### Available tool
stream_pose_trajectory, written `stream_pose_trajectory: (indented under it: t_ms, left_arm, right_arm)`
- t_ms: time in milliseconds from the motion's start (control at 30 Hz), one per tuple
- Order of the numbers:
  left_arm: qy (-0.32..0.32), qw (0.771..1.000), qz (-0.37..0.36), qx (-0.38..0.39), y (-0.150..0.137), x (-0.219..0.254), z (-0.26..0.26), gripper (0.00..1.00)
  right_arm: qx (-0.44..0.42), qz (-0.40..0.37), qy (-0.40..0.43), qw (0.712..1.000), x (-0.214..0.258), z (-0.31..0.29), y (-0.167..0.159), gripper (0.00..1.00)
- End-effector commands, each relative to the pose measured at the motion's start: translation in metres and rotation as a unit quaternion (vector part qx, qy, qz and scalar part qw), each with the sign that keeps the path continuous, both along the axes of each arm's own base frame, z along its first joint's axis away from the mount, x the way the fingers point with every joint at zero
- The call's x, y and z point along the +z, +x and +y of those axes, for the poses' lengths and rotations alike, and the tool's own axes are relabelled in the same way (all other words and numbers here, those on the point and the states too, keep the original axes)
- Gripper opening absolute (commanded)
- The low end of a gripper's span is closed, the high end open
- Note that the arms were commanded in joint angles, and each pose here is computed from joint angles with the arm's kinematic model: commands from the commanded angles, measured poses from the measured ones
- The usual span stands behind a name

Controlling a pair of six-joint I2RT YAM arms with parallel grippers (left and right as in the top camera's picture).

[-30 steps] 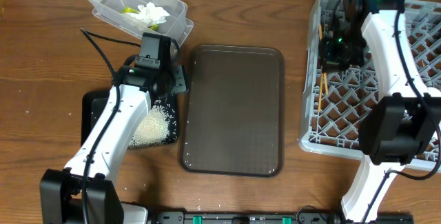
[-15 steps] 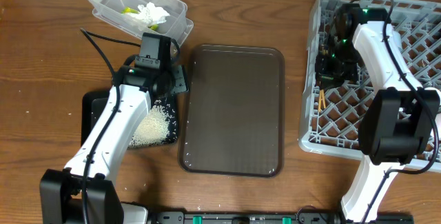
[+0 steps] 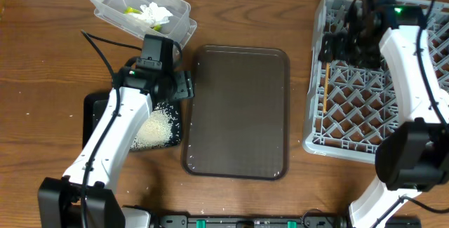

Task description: Sort waste into correct bins and load items into the dishwasher rack

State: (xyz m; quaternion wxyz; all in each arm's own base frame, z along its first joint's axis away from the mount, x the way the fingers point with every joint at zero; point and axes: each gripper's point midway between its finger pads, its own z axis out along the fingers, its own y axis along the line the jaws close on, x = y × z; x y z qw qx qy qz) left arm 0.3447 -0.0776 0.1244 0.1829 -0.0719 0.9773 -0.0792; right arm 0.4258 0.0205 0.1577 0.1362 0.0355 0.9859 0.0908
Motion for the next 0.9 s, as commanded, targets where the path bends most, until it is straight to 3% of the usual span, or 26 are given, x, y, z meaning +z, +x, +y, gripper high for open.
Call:
stream_pose_trajectory:
  t_ms: [0,167,300,600,867]
  left_arm:
    - [0.0,0.999,-0.033,-0.022,0.009,0.034,-0.003,0.77]
    - [0.0,0.999,-0.029,-0.022,0.005,0.046,-0.002,0.78]
    - [-0.001,1.0,-0.017,-0.008,-0.005,0.048,0.003,0.78]
    - [0.002,0.999,0.019,0.039,-0.046,0.061,0.041,0.78]
    - [0.004,0.997,-0.079,0.008,-0.085,0.083,0.043,0.79]
  right_arm:
    - [0.043,-0.043,0.021,0.998,0.014,-0.002,0.009,0.99]
    - [0.026,-0.044,0.009,0.999,0.013,-0.018,0.01,0.98]
    - [-0.033,-0.016,-0.022,0.999,0.007,-0.039,0.002,0.91]
    - [-0.065,0.014,-0.042,0.997,0.003,-0.046,-0.016,0.85]
    - [-0.09,-0.096,-0.048,0.99,0.013,-0.042,-0.056,0.86]
